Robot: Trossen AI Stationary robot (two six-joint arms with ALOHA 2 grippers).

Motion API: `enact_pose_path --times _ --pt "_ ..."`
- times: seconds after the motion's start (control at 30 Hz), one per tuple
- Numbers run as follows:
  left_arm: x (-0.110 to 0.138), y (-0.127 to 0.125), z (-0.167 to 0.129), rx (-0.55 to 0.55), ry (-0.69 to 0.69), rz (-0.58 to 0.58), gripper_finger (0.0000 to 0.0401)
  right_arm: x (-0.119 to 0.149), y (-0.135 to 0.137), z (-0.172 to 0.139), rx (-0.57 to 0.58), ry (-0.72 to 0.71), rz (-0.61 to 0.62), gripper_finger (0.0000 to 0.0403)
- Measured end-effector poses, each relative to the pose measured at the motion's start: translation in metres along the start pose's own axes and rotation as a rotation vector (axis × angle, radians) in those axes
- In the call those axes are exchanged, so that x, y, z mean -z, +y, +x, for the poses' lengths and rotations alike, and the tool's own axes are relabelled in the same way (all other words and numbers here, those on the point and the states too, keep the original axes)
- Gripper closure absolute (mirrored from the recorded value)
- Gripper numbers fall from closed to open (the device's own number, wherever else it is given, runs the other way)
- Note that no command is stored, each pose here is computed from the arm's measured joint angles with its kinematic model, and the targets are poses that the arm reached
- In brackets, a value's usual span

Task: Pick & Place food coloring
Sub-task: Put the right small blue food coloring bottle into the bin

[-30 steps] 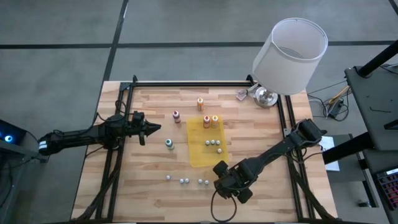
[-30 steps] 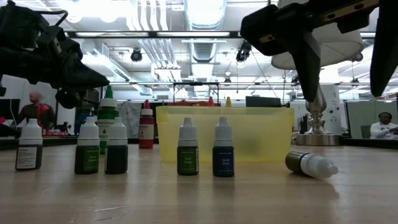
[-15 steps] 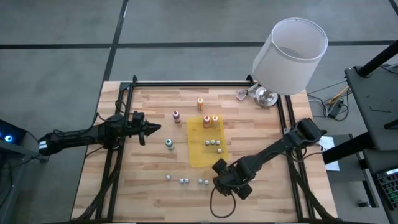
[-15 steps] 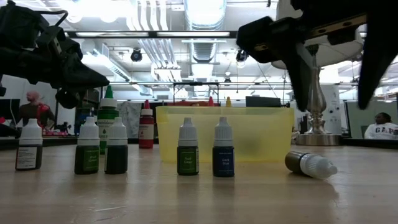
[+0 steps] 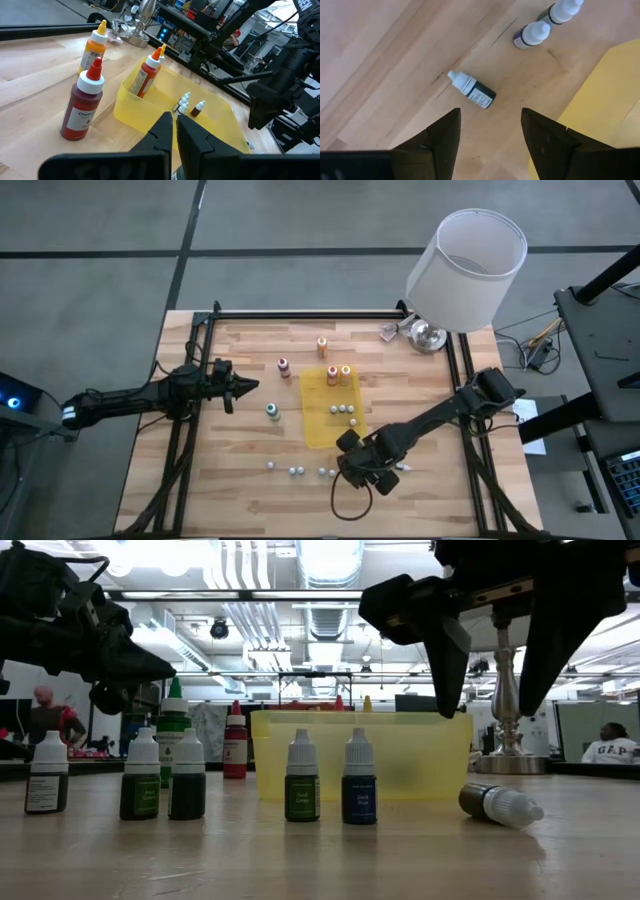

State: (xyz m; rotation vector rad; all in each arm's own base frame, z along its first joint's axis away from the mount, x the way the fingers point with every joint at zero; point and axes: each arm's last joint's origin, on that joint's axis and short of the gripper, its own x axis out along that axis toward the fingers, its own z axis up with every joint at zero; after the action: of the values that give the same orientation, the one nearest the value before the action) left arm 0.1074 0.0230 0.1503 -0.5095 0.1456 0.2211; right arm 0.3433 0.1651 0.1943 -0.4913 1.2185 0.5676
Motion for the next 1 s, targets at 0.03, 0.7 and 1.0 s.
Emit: enact_pose_path --times 0.03,0.7,1.0 --pt "0.000 0.000 0.000 0.000 0.000 0.000 0.0401 0.000 0.000 0.000 0.001 -0.005 0.008 0.0202" --pt "0.000 0.000 0.000 0.000 0.000 0.000 0.0401 -0.037 -0.015 -0.042 0.016 -0.219 0.433 0.0202" --pt "0.000 0.000 0.000 0.000 0.001 0.000 0.0401 -0.045 -0.015 -0.022 0.003 -0.178 0.485 0.0202"
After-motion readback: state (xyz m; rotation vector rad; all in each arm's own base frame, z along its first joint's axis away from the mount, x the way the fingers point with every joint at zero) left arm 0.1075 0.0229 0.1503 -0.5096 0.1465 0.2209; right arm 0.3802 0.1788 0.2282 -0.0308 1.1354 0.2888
